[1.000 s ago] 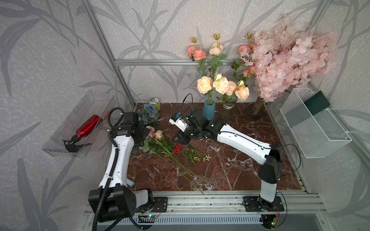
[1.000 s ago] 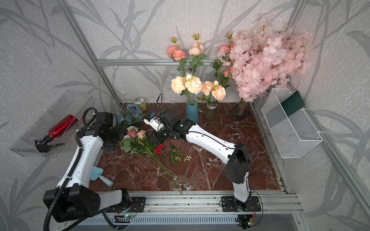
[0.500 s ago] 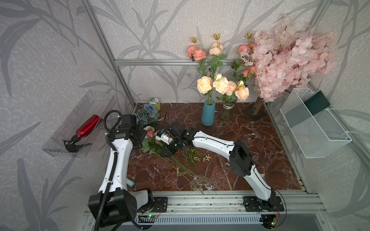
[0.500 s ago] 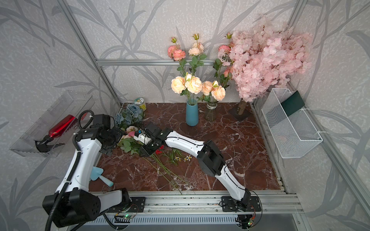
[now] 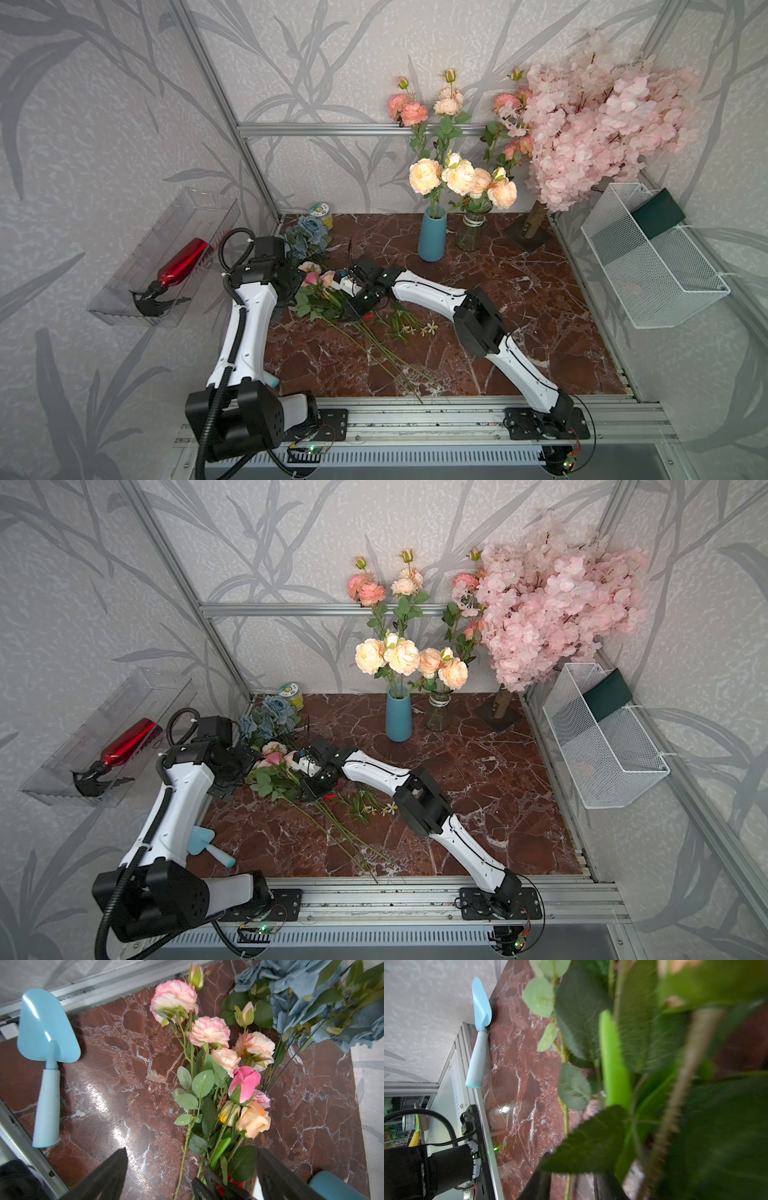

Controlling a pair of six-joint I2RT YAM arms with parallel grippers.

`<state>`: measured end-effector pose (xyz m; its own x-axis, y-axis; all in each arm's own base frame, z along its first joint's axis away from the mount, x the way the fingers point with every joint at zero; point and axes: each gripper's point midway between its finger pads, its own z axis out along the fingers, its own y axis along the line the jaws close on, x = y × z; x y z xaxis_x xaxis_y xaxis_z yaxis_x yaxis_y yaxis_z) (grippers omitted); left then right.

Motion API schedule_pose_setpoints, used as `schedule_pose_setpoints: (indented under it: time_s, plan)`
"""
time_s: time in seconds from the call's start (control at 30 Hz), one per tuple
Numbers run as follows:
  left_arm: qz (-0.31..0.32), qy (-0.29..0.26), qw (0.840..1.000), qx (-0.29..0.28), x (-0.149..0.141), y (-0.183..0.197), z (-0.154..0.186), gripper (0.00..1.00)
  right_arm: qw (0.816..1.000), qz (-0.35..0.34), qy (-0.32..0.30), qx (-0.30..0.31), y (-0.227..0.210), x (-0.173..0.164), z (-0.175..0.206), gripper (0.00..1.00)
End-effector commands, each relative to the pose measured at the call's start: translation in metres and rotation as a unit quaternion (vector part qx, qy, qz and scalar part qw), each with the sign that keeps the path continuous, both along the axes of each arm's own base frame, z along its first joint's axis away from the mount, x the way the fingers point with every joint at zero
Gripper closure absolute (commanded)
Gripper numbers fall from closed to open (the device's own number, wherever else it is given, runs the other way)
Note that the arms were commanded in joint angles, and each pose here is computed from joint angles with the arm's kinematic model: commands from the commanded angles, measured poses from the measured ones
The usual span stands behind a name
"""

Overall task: Place the pink flowers into the vase
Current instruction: Pick up the flower at the center of the board.

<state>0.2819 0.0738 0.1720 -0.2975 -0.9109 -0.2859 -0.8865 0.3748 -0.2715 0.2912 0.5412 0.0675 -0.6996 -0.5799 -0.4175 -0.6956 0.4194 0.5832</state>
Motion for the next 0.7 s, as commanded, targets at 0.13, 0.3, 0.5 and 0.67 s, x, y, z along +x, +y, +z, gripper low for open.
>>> schedule_pose_setpoints:
  time_s: [0.13, 0.3, 0.5, 0.67]
  plan:
    - [-0.037, 0.044, 0.997, -0.055, 0.005, -0.028, -0.042, 0.06, 0.998, -0.049, -0.030, -0.003, -0.030, 0.057, 0.006, 0.65]
    - [-0.030, 0.065, 0.997, -0.043, -0.011, -0.028, -0.052, 0.06, 0.998, -0.005, -0.056, 0.008, -0.024, 0.037, 0.032, 0.66]
    - [-0.018, 0.086, 0.994, -0.057, -0.025, -0.031, -0.079, 0.10, 0.992, 0.070, -0.099, 0.027, 0.001, -0.031, 0.069, 0.66]
    - [-0.024, 0.072, 0.994, -0.077, -0.010, -0.036, -0.095, 0.23, 0.994, 0.074, -0.069, 0.049, 0.013, -0.049, 0.073, 0.67]
